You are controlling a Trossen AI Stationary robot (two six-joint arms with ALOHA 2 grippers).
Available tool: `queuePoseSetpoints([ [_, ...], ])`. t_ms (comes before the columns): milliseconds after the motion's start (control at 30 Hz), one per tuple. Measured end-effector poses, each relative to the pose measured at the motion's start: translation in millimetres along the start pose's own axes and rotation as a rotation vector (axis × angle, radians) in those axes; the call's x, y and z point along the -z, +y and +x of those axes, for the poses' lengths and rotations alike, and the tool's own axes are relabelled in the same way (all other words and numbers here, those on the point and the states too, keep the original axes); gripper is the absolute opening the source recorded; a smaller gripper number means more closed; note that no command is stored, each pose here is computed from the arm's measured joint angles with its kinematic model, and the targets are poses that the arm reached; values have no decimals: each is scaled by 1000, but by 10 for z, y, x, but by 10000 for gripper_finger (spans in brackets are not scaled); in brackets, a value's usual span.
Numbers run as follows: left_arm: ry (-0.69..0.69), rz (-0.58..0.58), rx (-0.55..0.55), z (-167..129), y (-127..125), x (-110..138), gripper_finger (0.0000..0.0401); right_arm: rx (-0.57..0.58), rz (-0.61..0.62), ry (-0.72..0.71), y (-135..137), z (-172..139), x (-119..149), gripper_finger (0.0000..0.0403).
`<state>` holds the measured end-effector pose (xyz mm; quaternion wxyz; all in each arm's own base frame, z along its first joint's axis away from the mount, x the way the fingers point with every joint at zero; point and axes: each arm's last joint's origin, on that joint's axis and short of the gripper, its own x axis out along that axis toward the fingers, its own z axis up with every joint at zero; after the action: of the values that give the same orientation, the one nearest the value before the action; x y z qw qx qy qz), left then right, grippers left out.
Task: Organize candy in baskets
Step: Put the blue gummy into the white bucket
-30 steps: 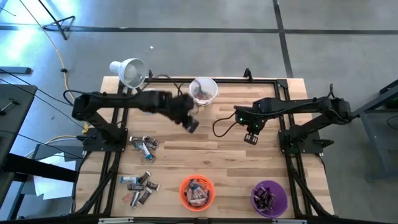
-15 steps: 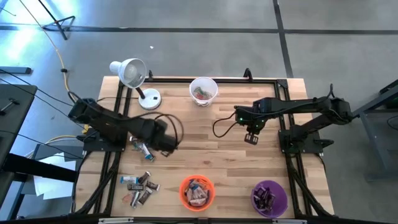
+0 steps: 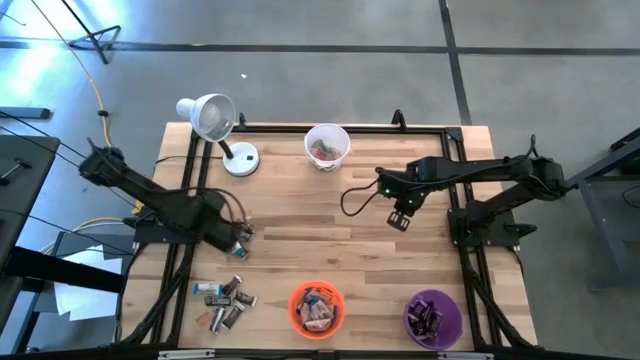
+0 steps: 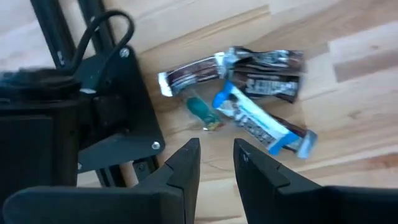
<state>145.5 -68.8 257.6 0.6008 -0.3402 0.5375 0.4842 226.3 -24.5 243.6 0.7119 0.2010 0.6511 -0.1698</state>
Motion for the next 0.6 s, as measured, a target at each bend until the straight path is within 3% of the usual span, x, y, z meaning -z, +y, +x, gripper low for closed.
queuePoseSetpoints([
  [267,37,-153,74,419,272,72,85,-7,71,-14,6,0,-13,0],
  [367,4,-161,108,377,229,60,86,-9,71,-17,8,0,-17,0],
  [600,-16,-115,66,432,191,75,86,-19,71,-29,15,-1,-30,0],
])
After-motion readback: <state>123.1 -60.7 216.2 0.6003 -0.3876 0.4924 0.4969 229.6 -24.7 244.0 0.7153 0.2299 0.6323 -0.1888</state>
